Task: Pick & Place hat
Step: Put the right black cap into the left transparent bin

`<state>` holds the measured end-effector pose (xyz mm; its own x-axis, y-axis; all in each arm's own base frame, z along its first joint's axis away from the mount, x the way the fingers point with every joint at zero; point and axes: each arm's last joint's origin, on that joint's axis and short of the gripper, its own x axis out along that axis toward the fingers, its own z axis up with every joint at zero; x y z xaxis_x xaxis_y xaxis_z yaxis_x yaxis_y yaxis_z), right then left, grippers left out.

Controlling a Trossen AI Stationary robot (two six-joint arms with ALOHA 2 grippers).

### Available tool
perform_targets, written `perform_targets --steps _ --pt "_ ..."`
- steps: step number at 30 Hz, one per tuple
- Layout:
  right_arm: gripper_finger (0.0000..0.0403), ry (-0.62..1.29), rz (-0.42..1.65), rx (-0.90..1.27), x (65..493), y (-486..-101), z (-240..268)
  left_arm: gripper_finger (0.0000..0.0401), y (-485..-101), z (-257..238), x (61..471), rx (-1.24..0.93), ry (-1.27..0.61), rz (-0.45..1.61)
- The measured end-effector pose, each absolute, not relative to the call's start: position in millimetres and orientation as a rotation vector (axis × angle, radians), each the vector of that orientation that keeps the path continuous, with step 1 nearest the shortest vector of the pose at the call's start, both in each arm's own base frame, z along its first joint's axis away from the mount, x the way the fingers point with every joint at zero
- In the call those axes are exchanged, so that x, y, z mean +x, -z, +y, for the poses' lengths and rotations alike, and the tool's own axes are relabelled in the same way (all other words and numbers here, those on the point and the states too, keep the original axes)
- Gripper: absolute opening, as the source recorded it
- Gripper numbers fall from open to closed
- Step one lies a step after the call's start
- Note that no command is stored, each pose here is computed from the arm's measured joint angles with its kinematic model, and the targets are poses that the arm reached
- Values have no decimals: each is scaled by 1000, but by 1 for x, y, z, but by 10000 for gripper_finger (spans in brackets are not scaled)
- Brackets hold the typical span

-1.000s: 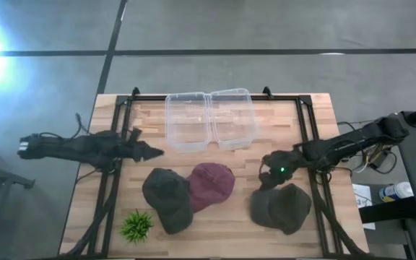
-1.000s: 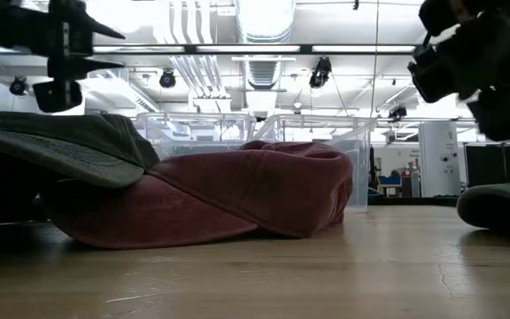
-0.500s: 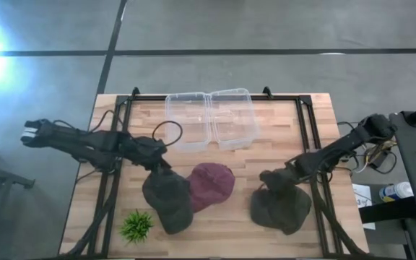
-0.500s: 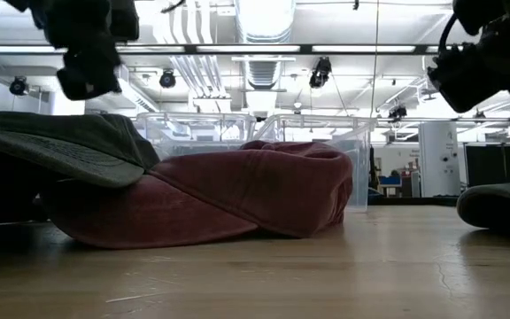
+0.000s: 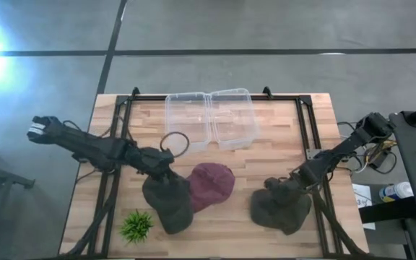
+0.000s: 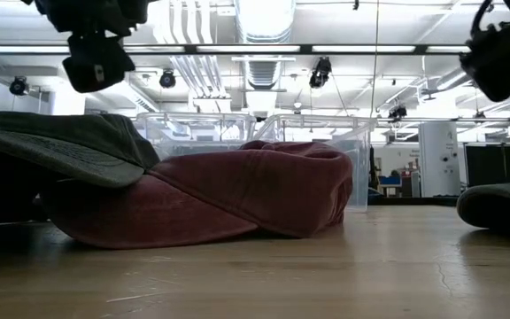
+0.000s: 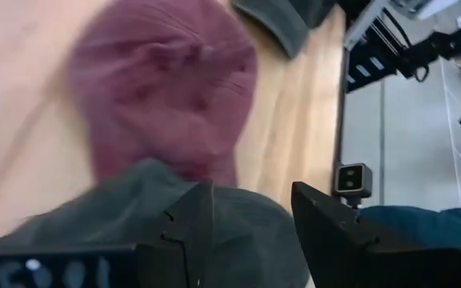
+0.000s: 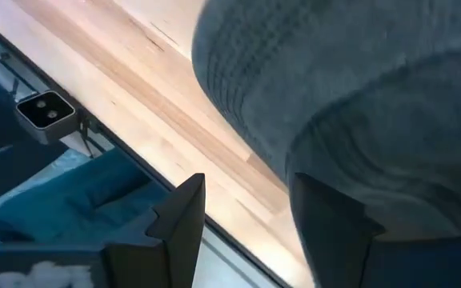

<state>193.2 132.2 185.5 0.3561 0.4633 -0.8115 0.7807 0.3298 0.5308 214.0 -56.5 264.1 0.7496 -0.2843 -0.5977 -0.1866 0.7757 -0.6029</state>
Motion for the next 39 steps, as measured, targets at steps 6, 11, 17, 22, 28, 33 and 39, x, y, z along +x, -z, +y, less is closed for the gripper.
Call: perform_targets --steps 6,11,17,22,28,33,39 --pt "185 353 1301 1353 187 -184 142 162 -249 -74 246 -710 50 780" --pt "185 391 1336 1298 178 -179 144 162 -257 -88 277 -733 20 764" --pt "185 423 1292 1199 170 -161 137 162 -271 -116 329 -715 27 705" --pt "185 336 1242 1175 170 -151 136 162 -250 -136 386 -768 -10 709" --pt "185 314 1207 1118 167 -145 133 162 -217 -146 436 -919 -215 650" --pt "185 302 1209 1079 164 -140 131 162 -188 -152 459 -1095 -255 547" --pt "185 280 1206 1052 164 -139 131 162 -152 -157 470 -1276 -305 499"
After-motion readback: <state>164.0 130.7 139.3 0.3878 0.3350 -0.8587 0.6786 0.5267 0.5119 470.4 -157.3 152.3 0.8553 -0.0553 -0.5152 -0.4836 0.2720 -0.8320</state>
